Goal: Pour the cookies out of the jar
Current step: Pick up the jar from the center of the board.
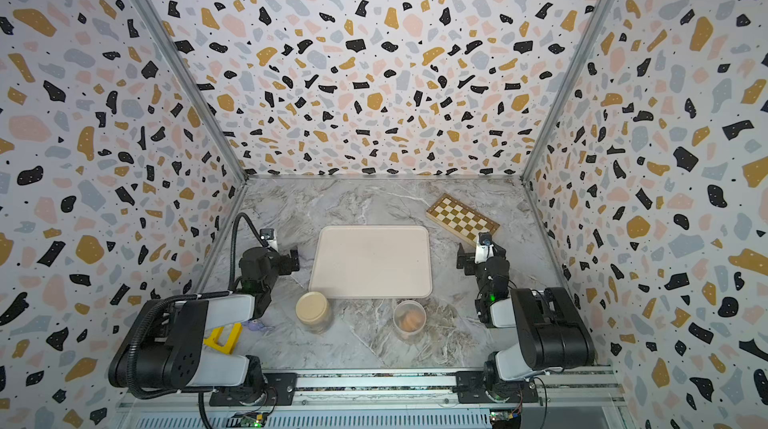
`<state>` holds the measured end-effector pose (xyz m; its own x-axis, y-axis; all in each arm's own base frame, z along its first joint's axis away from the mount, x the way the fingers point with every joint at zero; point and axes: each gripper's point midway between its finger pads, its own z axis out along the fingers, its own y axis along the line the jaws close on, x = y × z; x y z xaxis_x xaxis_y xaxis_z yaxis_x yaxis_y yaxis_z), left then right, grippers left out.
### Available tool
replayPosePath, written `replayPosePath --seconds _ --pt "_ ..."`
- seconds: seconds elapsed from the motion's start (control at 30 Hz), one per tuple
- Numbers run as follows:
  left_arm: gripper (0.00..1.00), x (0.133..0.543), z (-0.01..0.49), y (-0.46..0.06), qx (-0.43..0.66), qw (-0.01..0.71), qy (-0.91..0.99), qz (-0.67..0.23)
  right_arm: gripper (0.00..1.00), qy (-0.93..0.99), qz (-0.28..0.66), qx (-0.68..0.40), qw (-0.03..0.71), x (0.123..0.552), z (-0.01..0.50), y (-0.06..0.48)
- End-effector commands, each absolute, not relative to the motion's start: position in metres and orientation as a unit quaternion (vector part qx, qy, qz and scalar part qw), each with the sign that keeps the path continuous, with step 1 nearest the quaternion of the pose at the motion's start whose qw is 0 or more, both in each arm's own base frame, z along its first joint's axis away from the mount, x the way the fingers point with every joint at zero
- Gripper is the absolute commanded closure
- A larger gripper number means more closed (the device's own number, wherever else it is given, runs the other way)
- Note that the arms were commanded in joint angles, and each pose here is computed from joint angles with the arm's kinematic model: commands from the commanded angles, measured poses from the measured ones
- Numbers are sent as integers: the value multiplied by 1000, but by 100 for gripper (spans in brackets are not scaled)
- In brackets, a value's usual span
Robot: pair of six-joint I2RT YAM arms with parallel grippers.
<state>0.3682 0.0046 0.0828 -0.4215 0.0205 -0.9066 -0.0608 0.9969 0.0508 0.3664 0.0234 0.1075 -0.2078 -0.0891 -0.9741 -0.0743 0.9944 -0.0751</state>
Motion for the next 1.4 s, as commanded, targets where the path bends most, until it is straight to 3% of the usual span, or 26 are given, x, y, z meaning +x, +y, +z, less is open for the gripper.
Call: replayPosePath --seconds 0.0,0.7,0.73,0.8,0.87,0.93,0.97,1.03,1.1,1.23,1.37 --pt "1 376 98 4 -8 559 828 46 1 764 -4 -60 643 371 120 27" --pt "1 376 98 3 -7 558 828 45 1 756 18 -61 651 371 127 23" --pt "1 377 107 11 -26 566 822 59 1 761 10 -48 647 379 135 18" --pt "1 380 130 28 -69 512 851 89 1 800 -5 7 600 400 159 4" --pt "1 382 193 57 -152 536 820 132 1 831 -9 105 546 408 194 -13" --pt "1 374 241 62 -215 546 805 92 1 838 6 174 517 404 213 -19" --pt "1 371 259 52 -221 541 810 53 0 839 38 260 476 394 202 -27" --pt "4 364 277 21 -218 516 828 -32 0 863 225 181 414 393 195 19" --pt "4 348 288 -5 -213 500 836 -83 0 881 211 179 384 377 193 35" --pt "6 297 289 -48 -161 473 855 -137 1 889 74 120 436 331 239 75" --pt "8 248 264 -71 -103 420 890 -147 1 883 193 115 411 312 226 84"
